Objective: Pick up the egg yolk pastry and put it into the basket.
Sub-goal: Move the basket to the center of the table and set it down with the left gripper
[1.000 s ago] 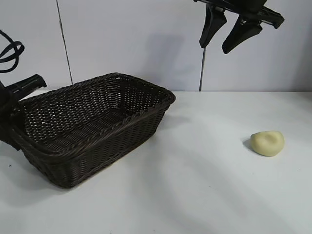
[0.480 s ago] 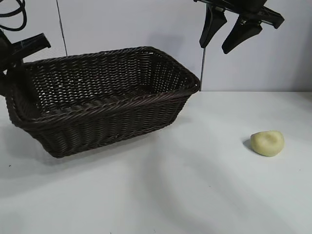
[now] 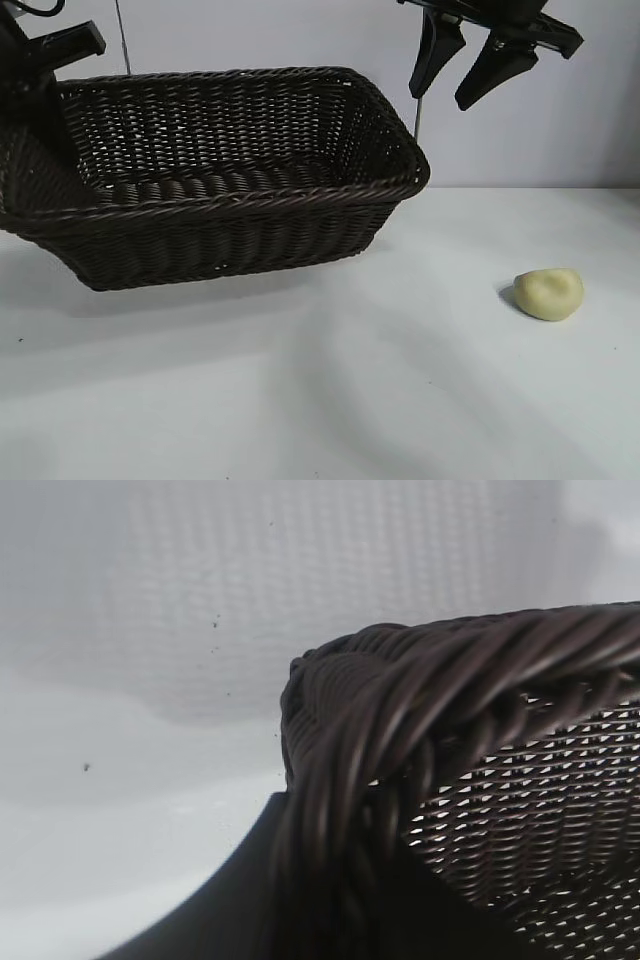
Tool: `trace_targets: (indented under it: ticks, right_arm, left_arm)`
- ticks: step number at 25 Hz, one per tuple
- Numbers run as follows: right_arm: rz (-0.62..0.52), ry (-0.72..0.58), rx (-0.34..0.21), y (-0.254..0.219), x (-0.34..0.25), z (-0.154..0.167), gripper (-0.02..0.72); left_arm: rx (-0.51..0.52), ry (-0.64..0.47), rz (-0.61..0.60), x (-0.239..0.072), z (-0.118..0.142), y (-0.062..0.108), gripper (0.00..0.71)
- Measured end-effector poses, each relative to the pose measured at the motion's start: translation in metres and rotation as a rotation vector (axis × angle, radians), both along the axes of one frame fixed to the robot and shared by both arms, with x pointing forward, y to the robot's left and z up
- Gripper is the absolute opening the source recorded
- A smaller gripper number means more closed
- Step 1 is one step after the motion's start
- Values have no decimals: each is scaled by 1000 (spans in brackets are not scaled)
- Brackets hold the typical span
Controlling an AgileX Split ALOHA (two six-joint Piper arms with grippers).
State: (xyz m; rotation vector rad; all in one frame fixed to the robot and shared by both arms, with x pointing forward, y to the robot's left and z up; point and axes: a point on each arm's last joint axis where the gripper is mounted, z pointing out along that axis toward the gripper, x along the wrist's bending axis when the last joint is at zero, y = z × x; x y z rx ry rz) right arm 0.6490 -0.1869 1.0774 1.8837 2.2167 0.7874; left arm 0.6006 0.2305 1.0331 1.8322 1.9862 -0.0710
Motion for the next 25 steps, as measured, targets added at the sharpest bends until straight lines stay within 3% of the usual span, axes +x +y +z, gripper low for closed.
trace_targets:
  ticks: [10,25]
  right_arm:
    - [0,0,0,0,0,0,381]
    - [0,0,0,0,0,0,381]
  left_arm:
    - [-6,102,-151,27,-17,-8,106]
    - [-43,160,-198,61,-69,-17,106]
